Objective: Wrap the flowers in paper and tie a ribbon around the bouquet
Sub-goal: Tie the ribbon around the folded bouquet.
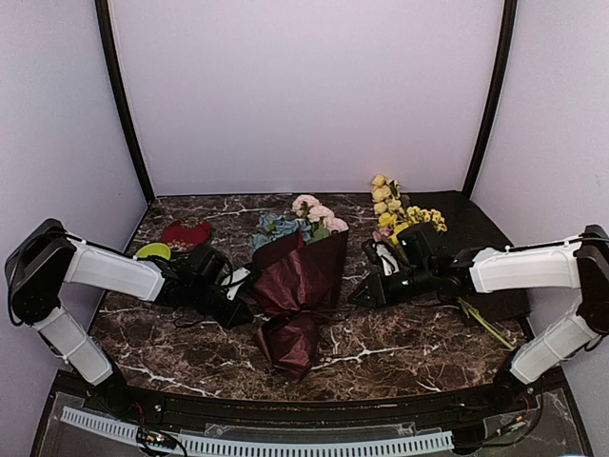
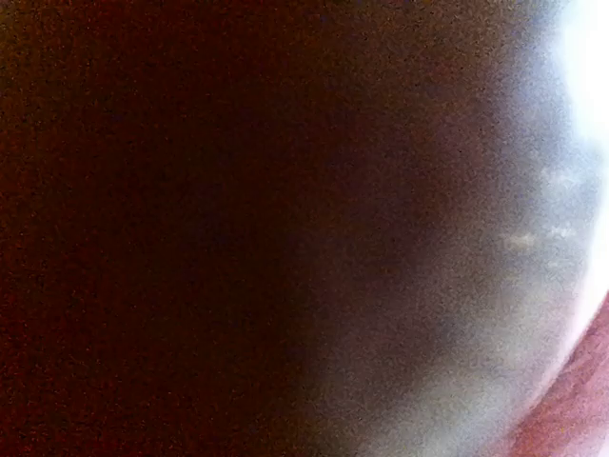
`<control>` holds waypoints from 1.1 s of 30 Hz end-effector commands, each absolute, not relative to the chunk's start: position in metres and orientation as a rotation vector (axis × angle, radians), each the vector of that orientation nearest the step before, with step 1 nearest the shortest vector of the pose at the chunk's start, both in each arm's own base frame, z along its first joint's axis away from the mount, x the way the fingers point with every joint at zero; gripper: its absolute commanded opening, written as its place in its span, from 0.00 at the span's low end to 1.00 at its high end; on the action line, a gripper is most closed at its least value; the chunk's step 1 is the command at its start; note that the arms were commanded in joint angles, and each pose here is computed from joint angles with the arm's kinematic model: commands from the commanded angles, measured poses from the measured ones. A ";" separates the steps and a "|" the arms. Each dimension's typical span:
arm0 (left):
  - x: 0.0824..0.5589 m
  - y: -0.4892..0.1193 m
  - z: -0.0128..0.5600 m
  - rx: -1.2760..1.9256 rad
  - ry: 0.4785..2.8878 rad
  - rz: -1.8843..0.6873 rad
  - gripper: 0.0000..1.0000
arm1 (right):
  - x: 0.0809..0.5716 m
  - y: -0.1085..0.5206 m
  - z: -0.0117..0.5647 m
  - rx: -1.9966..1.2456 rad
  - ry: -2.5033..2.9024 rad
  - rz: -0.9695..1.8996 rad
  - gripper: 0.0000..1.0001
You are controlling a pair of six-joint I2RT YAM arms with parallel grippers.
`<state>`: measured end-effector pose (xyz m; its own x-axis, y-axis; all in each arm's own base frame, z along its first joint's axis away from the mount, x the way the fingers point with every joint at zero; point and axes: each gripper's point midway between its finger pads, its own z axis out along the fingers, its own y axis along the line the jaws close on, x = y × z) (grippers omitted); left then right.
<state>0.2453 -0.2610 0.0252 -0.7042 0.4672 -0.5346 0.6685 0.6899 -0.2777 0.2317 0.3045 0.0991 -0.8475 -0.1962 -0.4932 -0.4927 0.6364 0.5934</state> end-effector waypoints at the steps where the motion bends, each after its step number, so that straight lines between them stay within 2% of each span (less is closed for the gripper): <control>1: 0.241 -0.261 0.028 0.908 2.451 -0.675 0.00 | 0.218 0.306 0.100 -0.608 2.451 0.956 0.36; 4: 0.241 -0.262 0.028 0.910 2.453 -0.677 0.00 | 0.191 0.319 0.095 -0.722 2.439 0.931 0.40; 6: 0.241 -0.262 0.028 0.912 2.452 -0.675 0.00 | 0.187 0.313 0.087 -0.708 2.464 0.842 0.48; 9: 0.241 -0.261 0.028 0.913 2.454 -0.677 0.00 | 0.196 0.291 0.076 -0.620 2.515 0.673 0.61; 13: 0.240 -0.261 0.028 0.912 2.457 -0.678 0.00 | 0.209 0.273 0.080 -0.507 2.525 0.533 0.74; 15: 0.240 -0.261 0.028 0.911 2.456 -0.677 0.00 | 0.223 0.256 0.086 -0.397 2.518 0.404 0.79; 18: 0.240 -0.261 0.028 0.909 2.457 -0.674 0.00 | 0.235 0.229 0.089 -0.294 2.527 0.194 0.82; 19: 0.240 -0.261 0.028 0.909 2.457 -0.676 0.00 | 0.234 0.230 0.090 -0.318 2.527 0.192 0.80; 20: 0.240 -0.261 0.028 0.911 2.456 -0.677 0.00 | 0.230 0.245 0.094 -0.382 2.509 0.274 0.74; 24: 0.241 -0.260 0.027 0.910 2.457 -0.671 0.00 | 0.182 0.329 0.109 -0.726 2.395 0.833 0.37; 25: 0.241 -0.260 0.027 0.910 2.457 -0.668 0.00 | 0.168 0.343 0.107 -0.790 2.390 0.934 0.31; 27: 0.241 -0.260 0.027 0.909 2.455 -0.664 0.00 | 0.153 0.357 0.097 -0.866 2.409 1.013 0.25; 33: 0.241 -0.260 0.025 0.918 2.460 -0.661 0.00 | 0.138 0.374 0.062 -0.950 2.525 1.053 0.22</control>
